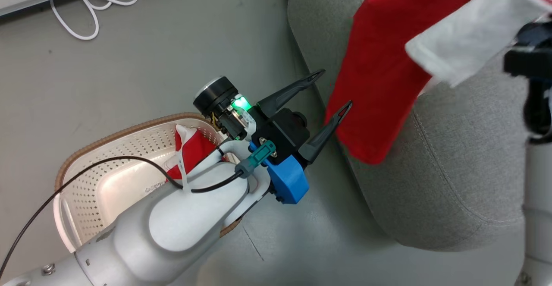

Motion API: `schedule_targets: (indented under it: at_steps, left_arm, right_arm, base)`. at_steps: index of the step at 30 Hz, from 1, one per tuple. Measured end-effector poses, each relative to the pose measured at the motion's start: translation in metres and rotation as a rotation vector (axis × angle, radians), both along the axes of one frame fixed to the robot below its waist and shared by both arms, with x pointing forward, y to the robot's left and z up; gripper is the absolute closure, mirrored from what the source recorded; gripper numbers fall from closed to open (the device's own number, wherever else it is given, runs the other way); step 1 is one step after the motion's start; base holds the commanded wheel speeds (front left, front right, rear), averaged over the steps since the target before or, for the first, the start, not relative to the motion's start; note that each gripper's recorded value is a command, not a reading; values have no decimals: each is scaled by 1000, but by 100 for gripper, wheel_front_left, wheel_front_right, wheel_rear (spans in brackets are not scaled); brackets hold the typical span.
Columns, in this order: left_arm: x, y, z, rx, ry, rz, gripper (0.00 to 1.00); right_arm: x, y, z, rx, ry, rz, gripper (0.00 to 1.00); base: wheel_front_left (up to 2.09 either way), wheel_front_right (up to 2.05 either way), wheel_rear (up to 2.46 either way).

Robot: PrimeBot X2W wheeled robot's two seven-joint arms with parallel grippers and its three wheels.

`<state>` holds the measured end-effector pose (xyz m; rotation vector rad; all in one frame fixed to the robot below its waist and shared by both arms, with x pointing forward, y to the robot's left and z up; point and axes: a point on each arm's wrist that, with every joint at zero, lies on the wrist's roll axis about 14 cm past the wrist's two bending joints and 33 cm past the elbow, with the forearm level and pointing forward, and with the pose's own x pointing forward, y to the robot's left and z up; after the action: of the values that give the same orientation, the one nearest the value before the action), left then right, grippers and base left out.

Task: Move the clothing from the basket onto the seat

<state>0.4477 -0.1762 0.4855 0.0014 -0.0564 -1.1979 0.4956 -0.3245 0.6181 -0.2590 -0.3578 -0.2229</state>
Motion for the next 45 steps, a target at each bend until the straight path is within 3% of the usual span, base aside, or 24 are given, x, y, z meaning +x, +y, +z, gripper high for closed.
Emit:
schedule_targets:
  at_steps: [14,20,24,32,45]
  left_arm:
    - [41,15,-53,22,35,26,0]
    - [51,16,-78,29,55,23,0]
    - [52,13,-90,19,79,16,0]
    - [55,13,-104,13,95,4,0]
    - [63,24,-130,39,121,29,0]
  right_arm:
    - [29,-96,125,-309,-241,-221,100]
    - [31,-124,136,-354,-255,-309,100]
    - [48,-129,103,-346,-155,-328,100]
    - [59,-154,-3,-243,76,-374,100]
    - [41,-158,-162,-21,381,-415,100]
  base:
    - [0,0,0]
    - [0,0,0]
    - [0,0,0]
    - [0,0,0]
    - [0,0,0]
